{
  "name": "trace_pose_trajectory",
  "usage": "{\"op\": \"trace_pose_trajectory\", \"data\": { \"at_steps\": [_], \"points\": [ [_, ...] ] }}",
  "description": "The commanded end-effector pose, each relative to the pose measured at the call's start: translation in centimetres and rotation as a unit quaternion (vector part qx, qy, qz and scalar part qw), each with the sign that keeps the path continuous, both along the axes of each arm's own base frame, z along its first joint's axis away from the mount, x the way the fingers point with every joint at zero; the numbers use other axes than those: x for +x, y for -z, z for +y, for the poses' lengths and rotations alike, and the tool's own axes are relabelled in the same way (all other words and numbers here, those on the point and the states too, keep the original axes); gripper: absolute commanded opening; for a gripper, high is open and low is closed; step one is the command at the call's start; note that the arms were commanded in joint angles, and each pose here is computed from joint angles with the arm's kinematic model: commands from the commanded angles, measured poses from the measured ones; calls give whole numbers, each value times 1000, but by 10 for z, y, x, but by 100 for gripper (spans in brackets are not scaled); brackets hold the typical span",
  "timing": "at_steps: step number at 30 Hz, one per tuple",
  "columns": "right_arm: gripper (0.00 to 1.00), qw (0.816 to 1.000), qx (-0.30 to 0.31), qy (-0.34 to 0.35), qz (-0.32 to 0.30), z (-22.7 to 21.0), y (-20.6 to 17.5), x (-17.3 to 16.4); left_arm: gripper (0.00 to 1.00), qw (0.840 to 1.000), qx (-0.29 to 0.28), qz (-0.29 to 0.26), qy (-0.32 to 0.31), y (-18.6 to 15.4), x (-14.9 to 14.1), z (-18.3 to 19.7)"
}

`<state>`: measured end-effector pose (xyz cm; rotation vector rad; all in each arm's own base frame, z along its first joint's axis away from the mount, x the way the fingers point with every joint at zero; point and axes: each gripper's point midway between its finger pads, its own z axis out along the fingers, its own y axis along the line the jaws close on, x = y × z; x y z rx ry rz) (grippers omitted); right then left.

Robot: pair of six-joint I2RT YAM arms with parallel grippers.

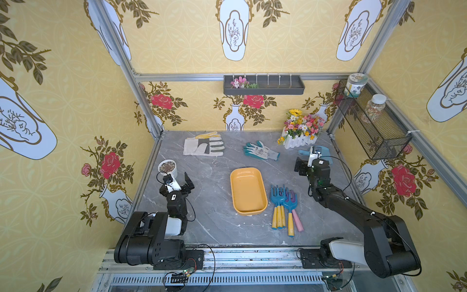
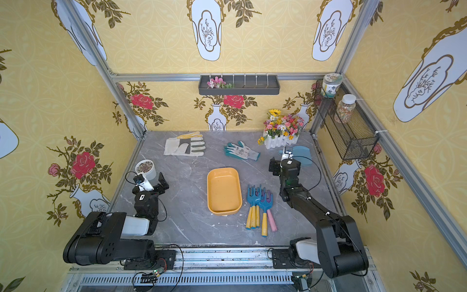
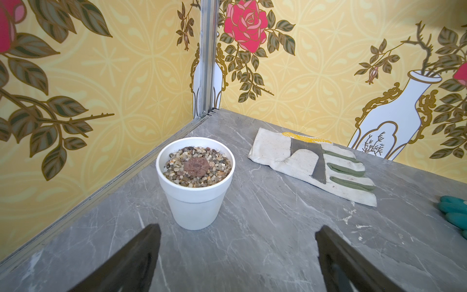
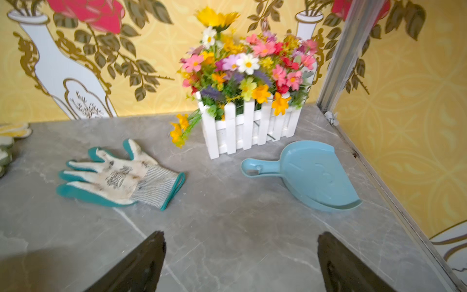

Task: Put the rake into the storage box
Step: Pick up the rake at the center of the board.

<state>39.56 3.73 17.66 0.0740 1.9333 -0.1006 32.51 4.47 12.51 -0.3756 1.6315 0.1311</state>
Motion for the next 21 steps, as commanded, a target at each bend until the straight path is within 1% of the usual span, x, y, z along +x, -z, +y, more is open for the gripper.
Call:
{"op": "trace_pose_trajectory", "data": {
  "at_steps": [1, 3, 4, 8, 11, 12, 13, 14, 15, 16, 17, 18, 20, 21],
  "points": [
    [97, 997, -15, 38, 72, 12, 12, -18, 100, 1000, -2, -4, 2, -1, 0, 0],
    [97, 994, 14, 20, 109, 34, 25, -31, 100, 1000, -2, -6, 3, -2, 0, -1],
    [97, 992, 17, -3, 124, 48, 34, -39, 100, 1000, -2, -5, 1, -2, 0, 0],
    [97, 986, -11, -34, 160, 78, 61, -68, 100, 1000, -2, -6, 2, -2, 0, -1],
    [100, 979, -26, -71, 188, 104, 74, -85, 100, 1000, 3, -12, 0, -6, -1, -1],
    [92, 977, -44, -83, 190, 112, 74, -92, 100, 1000, 7, -17, -2, -10, -2, -2],
    [88, 975, -63, -93, 191, 120, 72, -98, 100, 1000, 10, -19, 1, -11, -5, -4],
    [85, 972, -84, -106, 190, 128, 69, -105, 100, 999, 20, -29, -4, -20, -6, -6],
    [81, 970, -101, -116, 189, 134, 66, -111, 100, 999, 43, -21, -10, -24, -5, -11],
    [76, 967, -114, -126, 191, 140, 64, -118, 100, 997, 72, -7, 11, -32, 2, -29],
    [69, 965, -121, -129, 195, 144, 63, -124, 100, 994, 101, 1, 48, -43, 12, -50],
    [62, 963, -124, -128, 200, 144, 63, -129, 100, 991, 115, -6, 74, -56, 18, -66],
    [49, 961, -125, -120, 215, 142, 67, -140, 100, 986, 107, -51, 120, -90, 25, -98],
    [45, 960, -123, -114, 223, 140, 70, -145, 100, 983, 91, -74, 143, -106, 29, -114]
  ]
}}
